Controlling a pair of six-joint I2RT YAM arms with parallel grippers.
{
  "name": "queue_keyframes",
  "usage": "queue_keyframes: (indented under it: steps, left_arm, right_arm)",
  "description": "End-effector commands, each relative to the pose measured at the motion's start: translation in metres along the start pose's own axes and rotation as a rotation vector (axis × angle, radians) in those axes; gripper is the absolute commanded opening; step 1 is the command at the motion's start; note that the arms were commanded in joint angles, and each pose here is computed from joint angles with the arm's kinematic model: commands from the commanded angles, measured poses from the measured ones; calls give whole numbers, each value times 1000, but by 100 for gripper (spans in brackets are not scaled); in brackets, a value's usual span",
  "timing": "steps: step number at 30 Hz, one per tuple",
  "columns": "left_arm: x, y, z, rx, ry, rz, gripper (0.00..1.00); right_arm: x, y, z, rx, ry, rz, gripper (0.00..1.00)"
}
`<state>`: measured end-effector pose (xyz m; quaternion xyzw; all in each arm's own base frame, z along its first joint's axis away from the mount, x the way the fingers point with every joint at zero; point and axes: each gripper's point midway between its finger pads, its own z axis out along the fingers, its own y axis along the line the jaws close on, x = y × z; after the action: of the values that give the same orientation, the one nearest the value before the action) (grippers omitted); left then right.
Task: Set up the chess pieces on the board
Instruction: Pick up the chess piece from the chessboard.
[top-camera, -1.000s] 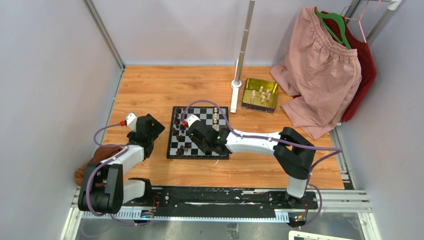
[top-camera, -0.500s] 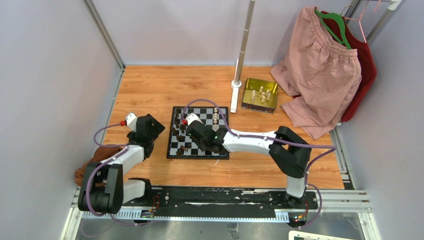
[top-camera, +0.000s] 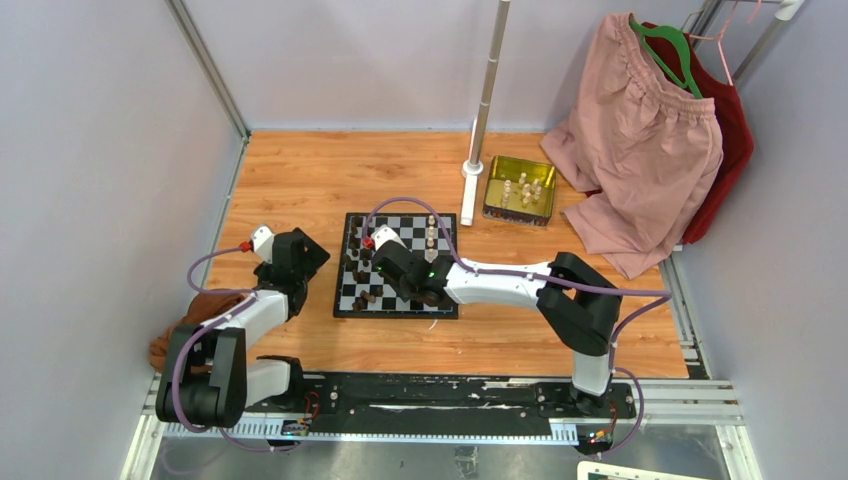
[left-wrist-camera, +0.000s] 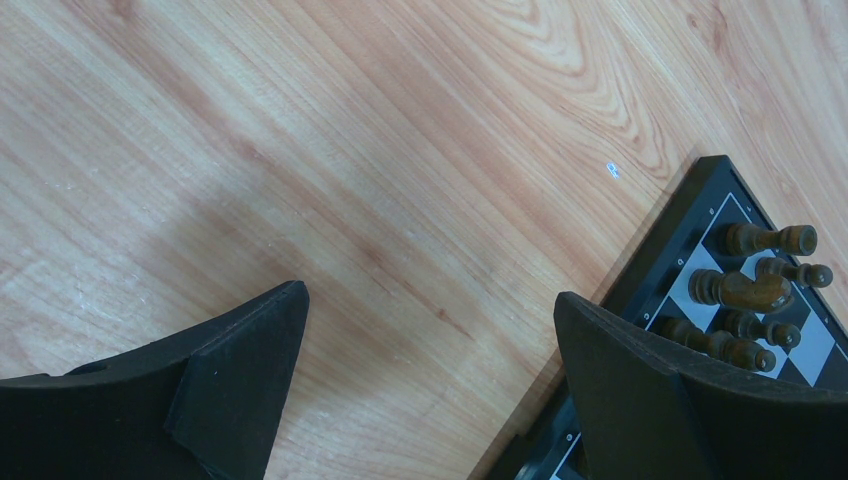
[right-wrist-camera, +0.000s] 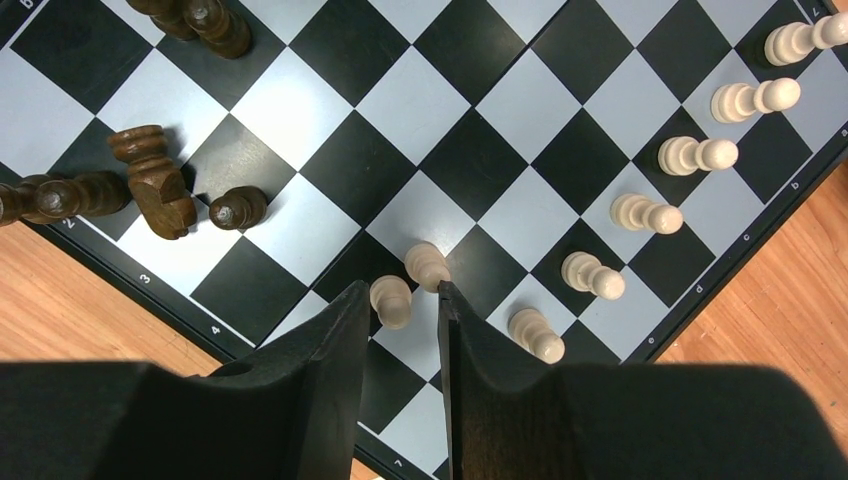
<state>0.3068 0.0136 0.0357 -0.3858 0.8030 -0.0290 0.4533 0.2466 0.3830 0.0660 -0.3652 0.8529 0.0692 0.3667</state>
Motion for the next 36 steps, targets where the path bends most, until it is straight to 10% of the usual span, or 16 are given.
queue_keyframes:
  steps: [1,36]
  left_arm:
    - [-3,-3,0,10,-14,10,100]
    - [-4,-4,-1,16,-16,12,100]
  right_arm:
    - [3,3,-3,7,-9,6,35]
    - [4,9,-3,3,-31,5,26]
